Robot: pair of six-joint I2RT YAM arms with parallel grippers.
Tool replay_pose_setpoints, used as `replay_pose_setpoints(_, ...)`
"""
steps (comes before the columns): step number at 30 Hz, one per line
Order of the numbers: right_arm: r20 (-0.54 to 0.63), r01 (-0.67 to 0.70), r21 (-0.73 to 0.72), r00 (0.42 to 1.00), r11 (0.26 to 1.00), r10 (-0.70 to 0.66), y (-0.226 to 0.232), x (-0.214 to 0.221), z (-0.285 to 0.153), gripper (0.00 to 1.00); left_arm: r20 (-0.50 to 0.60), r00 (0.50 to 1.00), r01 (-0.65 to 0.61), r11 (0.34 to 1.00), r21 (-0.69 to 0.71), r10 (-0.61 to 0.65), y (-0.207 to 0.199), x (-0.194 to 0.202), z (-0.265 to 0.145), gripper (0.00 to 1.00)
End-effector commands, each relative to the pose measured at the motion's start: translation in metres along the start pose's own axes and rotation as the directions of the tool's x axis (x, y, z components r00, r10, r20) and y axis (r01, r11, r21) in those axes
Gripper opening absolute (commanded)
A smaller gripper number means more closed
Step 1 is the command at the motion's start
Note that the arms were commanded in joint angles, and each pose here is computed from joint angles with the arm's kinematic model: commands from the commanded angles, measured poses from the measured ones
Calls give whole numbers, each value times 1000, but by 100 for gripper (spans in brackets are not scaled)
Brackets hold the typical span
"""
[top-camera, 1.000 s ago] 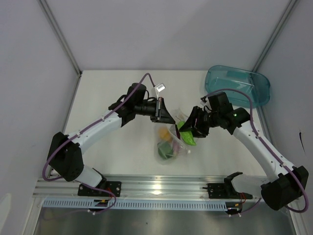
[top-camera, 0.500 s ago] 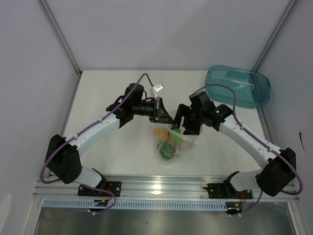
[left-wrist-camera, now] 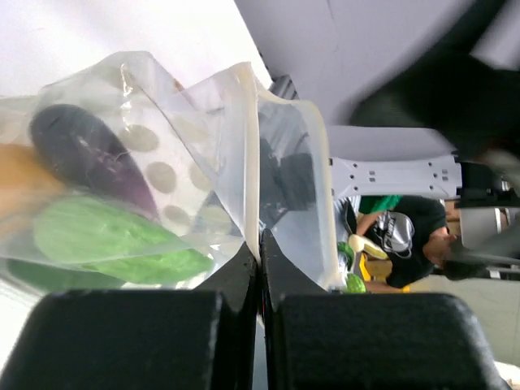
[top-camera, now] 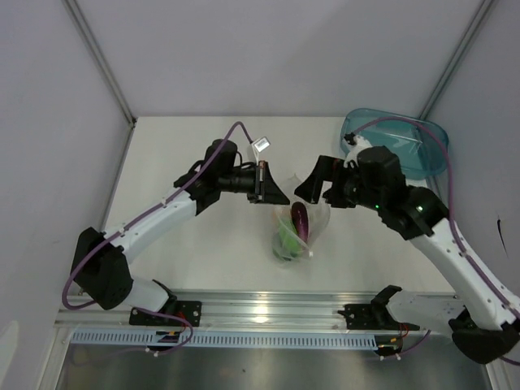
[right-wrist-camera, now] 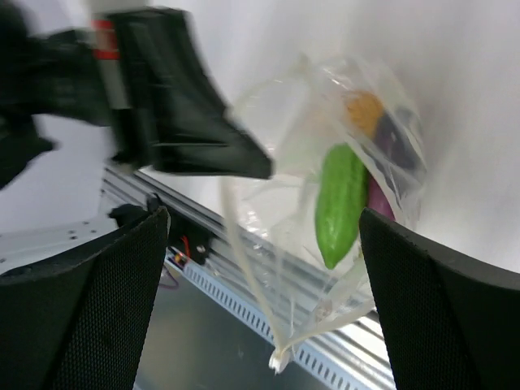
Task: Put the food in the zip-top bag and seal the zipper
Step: Place the fake vegetable in the zipper food storage bag.
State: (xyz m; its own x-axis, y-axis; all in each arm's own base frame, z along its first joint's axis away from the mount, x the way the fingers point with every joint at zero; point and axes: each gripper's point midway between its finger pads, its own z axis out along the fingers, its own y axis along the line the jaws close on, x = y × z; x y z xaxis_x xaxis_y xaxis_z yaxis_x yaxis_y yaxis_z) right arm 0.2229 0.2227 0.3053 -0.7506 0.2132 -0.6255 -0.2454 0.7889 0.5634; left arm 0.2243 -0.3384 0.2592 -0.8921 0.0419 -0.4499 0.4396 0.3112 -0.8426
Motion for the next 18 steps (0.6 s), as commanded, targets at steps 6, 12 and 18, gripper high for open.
replay_pose_setpoints(6, 170, 164, -118, 975, 979, -143, 26, -25, -57, 99, 178, 984, 33, 993, -116, -12, -4, -25, -15, 1)
replay_pose_setpoints(12, 61, 192, -191, 981, 963, -184, 18, 15, -47, 99, 331, 937, 187, 963, -193, -115, 13, -35, -27, 0)
replay_pose_setpoints(18, 77, 192, -163, 980, 968, -182, 2, 27, -46, 91, 391, 904, 279, 932, -231, -173, 26, -30, -36, 0)
